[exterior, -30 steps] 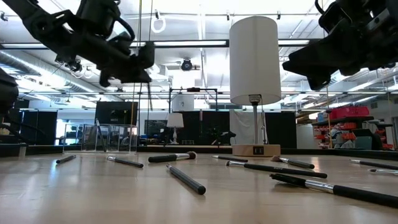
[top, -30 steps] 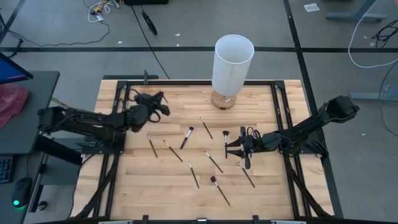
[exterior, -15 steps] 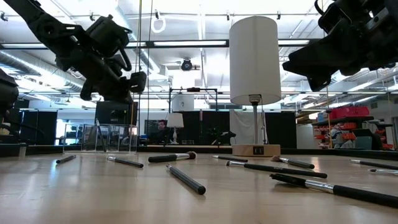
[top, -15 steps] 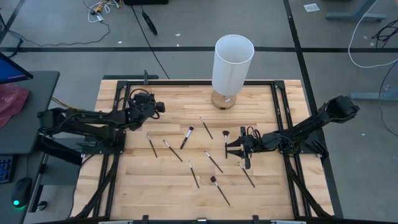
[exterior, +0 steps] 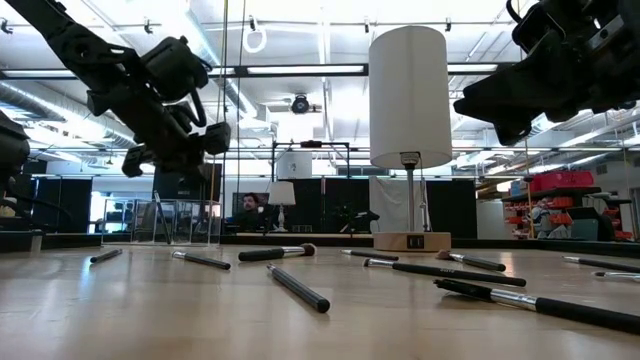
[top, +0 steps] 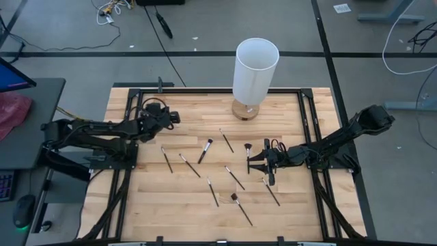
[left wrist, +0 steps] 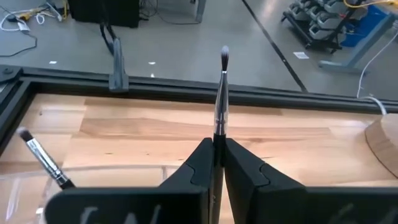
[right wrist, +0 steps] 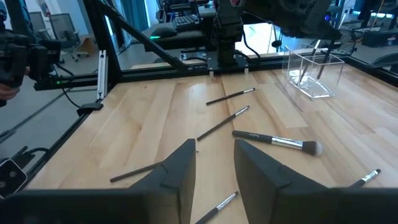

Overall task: Put items in baskets/containers
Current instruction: Put the black eyeshadow brush into the transparent organizer

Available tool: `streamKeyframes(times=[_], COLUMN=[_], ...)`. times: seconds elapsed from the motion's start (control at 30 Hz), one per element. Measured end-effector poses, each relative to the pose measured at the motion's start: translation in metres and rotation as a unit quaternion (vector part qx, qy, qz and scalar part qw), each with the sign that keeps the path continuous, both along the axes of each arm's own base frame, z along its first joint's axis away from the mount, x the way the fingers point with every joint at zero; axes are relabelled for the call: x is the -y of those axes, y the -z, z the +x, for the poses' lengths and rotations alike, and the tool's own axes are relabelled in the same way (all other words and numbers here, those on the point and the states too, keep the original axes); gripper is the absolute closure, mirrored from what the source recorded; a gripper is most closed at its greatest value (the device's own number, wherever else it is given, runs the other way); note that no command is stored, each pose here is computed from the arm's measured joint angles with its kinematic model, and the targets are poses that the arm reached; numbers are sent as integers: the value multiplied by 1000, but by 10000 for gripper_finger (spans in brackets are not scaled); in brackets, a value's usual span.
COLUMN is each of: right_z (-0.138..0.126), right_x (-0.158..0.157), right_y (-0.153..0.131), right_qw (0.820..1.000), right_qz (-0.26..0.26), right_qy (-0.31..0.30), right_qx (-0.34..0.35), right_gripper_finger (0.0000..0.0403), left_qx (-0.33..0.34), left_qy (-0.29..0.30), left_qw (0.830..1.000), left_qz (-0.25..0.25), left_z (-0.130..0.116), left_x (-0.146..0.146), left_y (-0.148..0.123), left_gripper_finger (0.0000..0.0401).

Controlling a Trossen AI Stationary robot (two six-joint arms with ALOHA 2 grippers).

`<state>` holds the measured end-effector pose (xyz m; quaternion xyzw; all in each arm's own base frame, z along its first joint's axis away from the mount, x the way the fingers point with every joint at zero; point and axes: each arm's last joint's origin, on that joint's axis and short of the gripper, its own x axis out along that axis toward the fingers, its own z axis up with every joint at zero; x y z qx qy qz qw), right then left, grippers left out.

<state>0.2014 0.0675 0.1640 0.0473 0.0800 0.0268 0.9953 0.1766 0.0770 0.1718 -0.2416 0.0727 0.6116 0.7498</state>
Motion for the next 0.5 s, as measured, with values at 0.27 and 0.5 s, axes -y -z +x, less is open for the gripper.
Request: streamKeyframes(times=[0.27,0.5], right_z=[0,0], right_x=[0,0], right_y=[0,0], right_qw=[1000,1000], right_qz=[0,-2], right_qy=[0,0], right_qx=[0,0], right_gripper_finger=[289,289], left_qx=[8,-11], left_qy=[-2,-3], left_qw=[1000,999], left_qz=[-15,-40], left_z=[1,5], left_x=[0,-1], left_y=[3,18], left_gripper_finger=[372,371])
